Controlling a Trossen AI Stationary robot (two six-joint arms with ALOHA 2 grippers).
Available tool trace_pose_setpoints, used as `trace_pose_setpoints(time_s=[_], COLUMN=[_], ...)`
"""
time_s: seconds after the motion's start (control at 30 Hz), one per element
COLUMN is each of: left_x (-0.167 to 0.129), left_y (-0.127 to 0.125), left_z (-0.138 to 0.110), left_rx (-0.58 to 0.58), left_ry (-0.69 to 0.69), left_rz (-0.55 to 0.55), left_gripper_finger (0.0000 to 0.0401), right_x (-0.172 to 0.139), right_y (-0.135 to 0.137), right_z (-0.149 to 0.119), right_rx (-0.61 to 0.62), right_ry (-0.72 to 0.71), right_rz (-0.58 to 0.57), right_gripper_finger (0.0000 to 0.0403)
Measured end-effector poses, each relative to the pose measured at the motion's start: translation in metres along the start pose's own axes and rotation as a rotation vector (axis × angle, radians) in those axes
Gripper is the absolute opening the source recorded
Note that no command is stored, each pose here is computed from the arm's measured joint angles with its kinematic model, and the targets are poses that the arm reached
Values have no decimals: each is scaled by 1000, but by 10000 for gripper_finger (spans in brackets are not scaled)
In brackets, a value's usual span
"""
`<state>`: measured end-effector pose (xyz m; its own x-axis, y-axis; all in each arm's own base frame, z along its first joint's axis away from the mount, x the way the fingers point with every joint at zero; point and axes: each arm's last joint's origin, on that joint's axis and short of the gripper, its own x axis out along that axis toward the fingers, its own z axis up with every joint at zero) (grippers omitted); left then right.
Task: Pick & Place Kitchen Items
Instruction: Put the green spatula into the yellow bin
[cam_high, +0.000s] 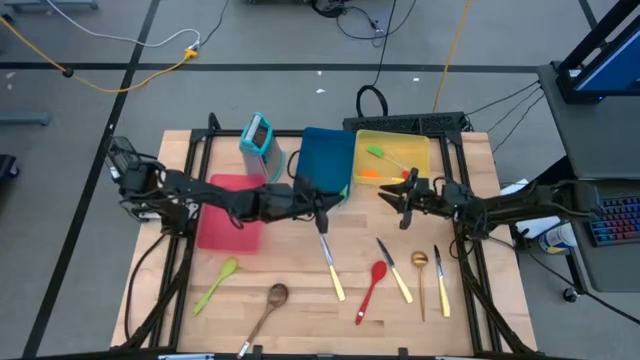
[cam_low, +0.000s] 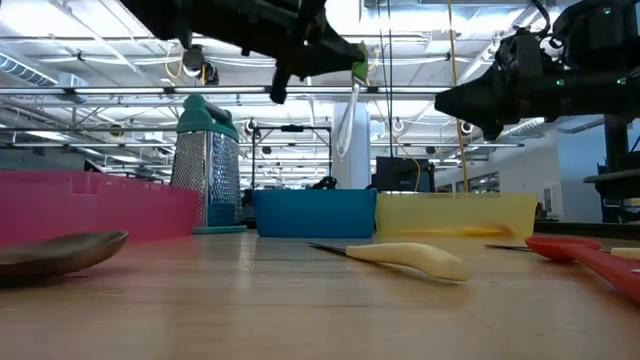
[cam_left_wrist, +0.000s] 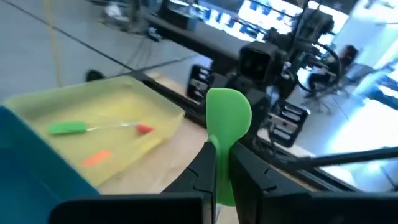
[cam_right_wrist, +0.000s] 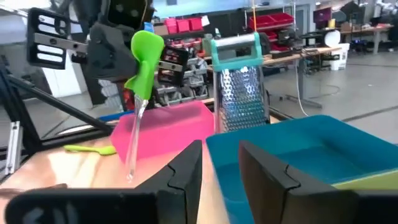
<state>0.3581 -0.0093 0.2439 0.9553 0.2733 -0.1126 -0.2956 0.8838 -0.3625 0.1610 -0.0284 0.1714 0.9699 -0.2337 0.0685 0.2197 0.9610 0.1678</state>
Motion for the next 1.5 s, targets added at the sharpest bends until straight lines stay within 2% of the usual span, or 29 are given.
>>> trace_pose_setpoints(time_s=[0.23, 0.43, 0.6, 0.87, 1.17, 1.27, 1.47, 1.5], left_x=[18, 30, 33, 32, 31, 31, 31, 31], left_y=[11, 10, 10, 9, 7, 7, 6, 6], left_z=[-20, -34, -36, -37, -41, -41, -41, -41], left_rx=[12, 29, 25, 41, 55, 64, 83, 87], left_ry=[22, -25, -40, -38, 4, 3, 0, 0], left_rz=[-34, -148, -159, -159, -162, -162, -168, -168], left_gripper_finger=[24, 28, 29, 30, 30, 31, 31, 31], right_x=[12, 33, 52, 71, 75, 75, 75, 75], right_y=[0, 6, 12, 13, 15, 15, 15, 15], right_z=[-10, -13, -15, -17, -13, -13, -12, -12], right_rx=[17, 33, 47, 59, 30, 27, -4, -14], right_ry=[-19, 16, 65, 76, 56, 50, 42, 40], right_rz=[17, 195, 337, 346, 391, 392, 402, 406], right_gripper_finger=[100, 100, 100, 100, 100, 88, 22, 20])
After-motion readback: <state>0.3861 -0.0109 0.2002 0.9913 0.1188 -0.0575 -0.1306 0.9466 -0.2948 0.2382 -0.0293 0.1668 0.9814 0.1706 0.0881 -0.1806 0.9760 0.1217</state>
